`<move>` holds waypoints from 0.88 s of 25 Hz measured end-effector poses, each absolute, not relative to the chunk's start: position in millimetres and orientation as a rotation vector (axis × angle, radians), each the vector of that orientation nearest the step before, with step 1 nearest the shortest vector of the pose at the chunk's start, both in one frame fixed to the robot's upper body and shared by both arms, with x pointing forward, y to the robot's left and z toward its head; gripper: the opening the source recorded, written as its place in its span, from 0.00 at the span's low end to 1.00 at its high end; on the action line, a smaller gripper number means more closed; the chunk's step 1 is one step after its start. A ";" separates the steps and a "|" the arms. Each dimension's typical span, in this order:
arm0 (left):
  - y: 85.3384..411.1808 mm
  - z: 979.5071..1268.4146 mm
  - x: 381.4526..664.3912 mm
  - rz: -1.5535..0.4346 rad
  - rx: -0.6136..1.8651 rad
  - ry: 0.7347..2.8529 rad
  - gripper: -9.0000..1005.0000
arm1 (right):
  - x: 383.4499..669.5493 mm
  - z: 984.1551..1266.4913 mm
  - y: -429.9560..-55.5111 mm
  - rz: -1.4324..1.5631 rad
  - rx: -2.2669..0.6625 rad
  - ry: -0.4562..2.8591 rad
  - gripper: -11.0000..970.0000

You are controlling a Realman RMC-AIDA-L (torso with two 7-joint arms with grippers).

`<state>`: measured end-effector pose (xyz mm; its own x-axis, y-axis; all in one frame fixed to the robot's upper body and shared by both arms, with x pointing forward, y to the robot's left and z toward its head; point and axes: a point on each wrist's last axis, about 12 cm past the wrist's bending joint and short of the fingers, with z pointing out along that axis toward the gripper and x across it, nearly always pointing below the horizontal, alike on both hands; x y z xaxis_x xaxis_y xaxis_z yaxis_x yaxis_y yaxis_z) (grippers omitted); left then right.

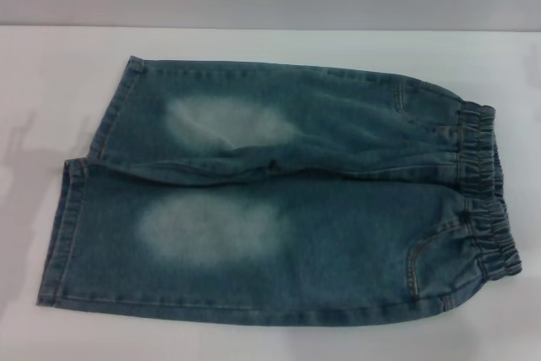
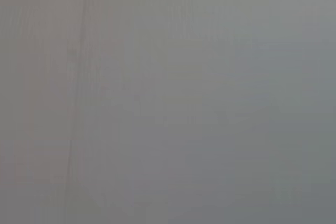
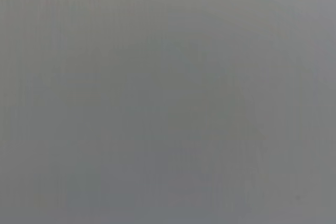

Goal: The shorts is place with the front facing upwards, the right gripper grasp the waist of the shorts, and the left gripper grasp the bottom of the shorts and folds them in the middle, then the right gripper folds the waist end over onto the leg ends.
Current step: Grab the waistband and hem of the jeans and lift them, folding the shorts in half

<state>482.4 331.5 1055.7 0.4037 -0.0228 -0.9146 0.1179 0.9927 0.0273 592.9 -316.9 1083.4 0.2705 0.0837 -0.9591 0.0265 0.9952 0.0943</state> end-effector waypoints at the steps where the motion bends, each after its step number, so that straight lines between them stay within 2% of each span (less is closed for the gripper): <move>1: 331.9 1055.1 481.5 -0.088 0.091 1.155 0.84 | 592.6 1082.8 -316.5 0.043 0.101 1.299 0.56; 10: 333.8 1051.3 481.2 -0.119 0.077 1.193 0.83 | 583.0 1069.8 -314.2 0.088 0.141 1.342 0.56; 22: 328.3 1045.8 482.6 -0.285 0.049 1.257 0.83 | 558.3 1046.4 -325.9 0.085 0.204 1.419 0.56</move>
